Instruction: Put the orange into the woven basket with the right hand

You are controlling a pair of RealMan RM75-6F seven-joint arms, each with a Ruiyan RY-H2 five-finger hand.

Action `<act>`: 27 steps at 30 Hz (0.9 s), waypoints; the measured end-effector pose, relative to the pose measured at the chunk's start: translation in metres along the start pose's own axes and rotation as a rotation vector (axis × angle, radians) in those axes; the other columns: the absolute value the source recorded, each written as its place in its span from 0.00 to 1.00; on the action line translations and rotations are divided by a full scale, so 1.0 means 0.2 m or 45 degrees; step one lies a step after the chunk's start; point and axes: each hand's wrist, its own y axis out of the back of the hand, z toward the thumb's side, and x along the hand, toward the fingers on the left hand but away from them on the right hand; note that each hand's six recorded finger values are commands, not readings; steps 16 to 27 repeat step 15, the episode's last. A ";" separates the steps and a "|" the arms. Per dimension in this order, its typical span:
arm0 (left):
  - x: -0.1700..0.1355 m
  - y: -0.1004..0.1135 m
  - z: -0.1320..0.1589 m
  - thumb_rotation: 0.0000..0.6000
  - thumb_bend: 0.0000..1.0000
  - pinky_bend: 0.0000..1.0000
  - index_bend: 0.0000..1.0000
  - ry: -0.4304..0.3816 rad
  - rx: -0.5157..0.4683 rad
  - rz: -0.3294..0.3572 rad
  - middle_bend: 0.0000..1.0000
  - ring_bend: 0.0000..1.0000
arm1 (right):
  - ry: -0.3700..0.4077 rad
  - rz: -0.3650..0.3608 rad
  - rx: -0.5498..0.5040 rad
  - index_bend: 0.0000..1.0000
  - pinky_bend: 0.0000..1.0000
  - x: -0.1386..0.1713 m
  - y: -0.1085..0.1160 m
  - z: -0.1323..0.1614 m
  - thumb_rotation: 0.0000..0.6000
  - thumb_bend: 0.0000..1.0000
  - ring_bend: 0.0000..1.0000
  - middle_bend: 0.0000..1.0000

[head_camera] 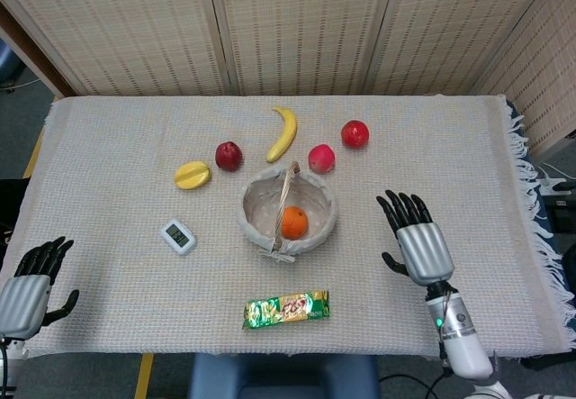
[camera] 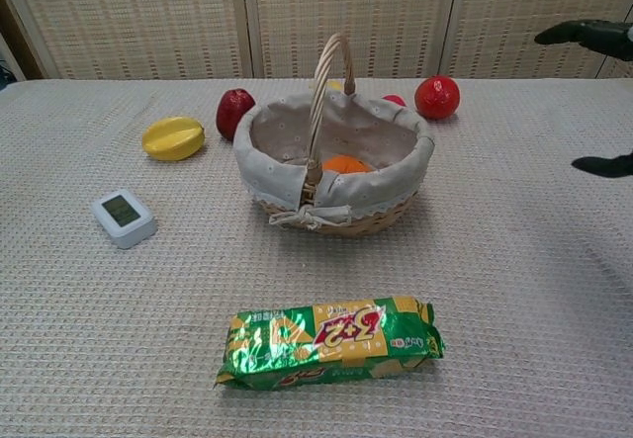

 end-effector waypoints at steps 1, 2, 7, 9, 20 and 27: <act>0.00 0.00 0.00 1.00 0.37 0.07 0.00 -0.001 0.004 0.002 0.00 0.00 | -0.003 0.003 0.011 0.00 0.06 0.05 0.00 -0.03 1.00 0.14 0.00 0.00; 0.00 0.00 0.00 1.00 0.37 0.07 0.00 -0.001 0.007 0.003 0.00 0.00 | -0.005 0.006 0.018 0.00 0.06 0.10 -0.01 -0.06 1.00 0.14 0.00 0.00; 0.00 0.00 0.00 1.00 0.37 0.07 0.00 -0.001 0.021 0.009 0.00 0.00 | -0.023 -0.002 0.093 0.00 0.06 0.34 -0.05 -0.22 1.00 0.14 0.00 0.00; 0.00 0.00 0.00 1.00 0.37 0.07 0.00 -0.002 0.022 0.009 0.00 0.00 | -0.032 -0.019 0.139 0.00 0.06 0.40 -0.07 -0.29 1.00 0.14 0.00 0.00; 0.00 0.00 0.01 1.00 0.37 0.07 0.00 -0.009 0.027 0.015 0.00 0.00 | -0.054 -0.040 0.136 0.00 0.06 0.50 -0.10 -0.39 1.00 0.14 0.00 0.00; 0.00 0.00 0.01 1.00 0.37 0.07 0.00 -0.009 0.027 0.015 0.00 0.00 | -0.054 -0.040 0.136 0.00 0.06 0.50 -0.10 -0.39 1.00 0.14 0.00 0.00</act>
